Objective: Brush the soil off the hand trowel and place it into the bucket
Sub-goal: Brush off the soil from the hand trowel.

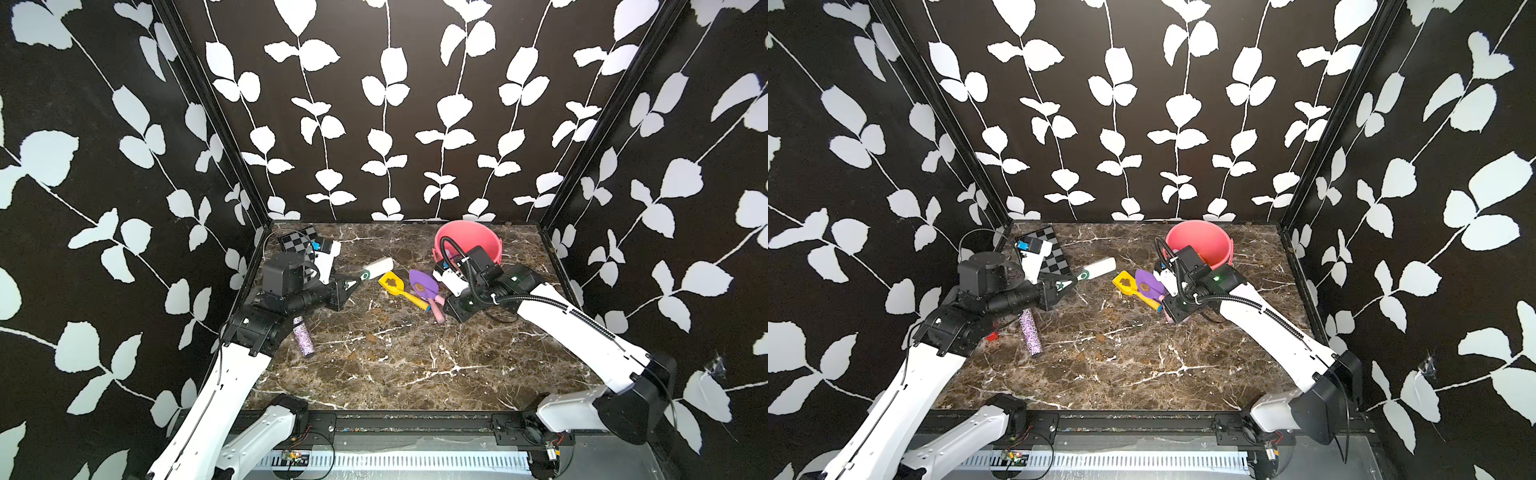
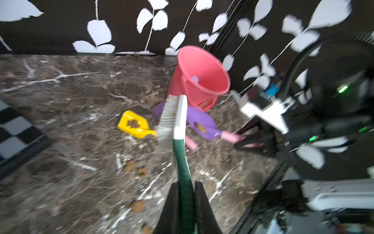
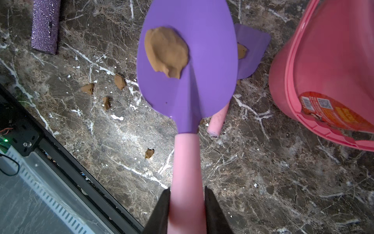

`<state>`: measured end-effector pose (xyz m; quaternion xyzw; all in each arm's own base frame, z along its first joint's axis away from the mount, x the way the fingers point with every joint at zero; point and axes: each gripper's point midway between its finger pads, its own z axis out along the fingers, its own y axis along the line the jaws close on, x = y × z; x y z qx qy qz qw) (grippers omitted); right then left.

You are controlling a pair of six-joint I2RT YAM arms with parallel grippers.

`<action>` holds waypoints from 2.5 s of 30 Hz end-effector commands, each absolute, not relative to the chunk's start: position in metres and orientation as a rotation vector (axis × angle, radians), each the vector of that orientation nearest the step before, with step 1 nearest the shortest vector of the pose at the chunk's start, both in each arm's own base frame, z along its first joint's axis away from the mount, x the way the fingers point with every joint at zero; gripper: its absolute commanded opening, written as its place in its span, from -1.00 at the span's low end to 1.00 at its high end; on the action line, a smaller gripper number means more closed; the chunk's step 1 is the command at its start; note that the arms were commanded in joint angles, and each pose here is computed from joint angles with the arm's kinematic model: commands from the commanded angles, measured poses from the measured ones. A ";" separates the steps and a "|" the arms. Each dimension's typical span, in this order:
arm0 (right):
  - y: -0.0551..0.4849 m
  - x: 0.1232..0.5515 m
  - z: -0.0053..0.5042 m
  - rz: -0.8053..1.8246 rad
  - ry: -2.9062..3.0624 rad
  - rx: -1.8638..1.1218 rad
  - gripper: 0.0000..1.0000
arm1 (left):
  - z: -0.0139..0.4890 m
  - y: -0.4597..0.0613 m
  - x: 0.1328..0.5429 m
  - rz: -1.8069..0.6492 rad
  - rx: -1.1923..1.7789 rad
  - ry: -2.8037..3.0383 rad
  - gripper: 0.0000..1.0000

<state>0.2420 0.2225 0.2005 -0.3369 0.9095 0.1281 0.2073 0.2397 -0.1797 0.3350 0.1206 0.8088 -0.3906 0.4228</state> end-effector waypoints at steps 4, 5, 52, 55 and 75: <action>0.243 0.242 0.201 0.392 2.458 -0.906 -1.00 | 0.343 -0.204 0.232 -1.375 -0.017 1.956 -1.00; 0.247 0.243 0.201 0.396 2.443 -0.904 -1.00 | 0.335 -0.206 0.232 -1.377 -0.040 1.984 -1.00; 0.270 0.235 0.176 0.330 2.408 -0.970 -1.00 | 0.247 -0.228 0.230 -1.597 -0.293 2.183 -1.00; 0.275 0.237 0.176 0.353 2.410 -0.968 -1.00 | 0.235 -0.235 0.227 -1.607 -0.288 2.215 -1.00; 0.248 0.225 0.163 0.241 2.444 -0.998 -1.00 | 0.269 -0.186 0.234 -1.500 -0.311 2.134 -1.00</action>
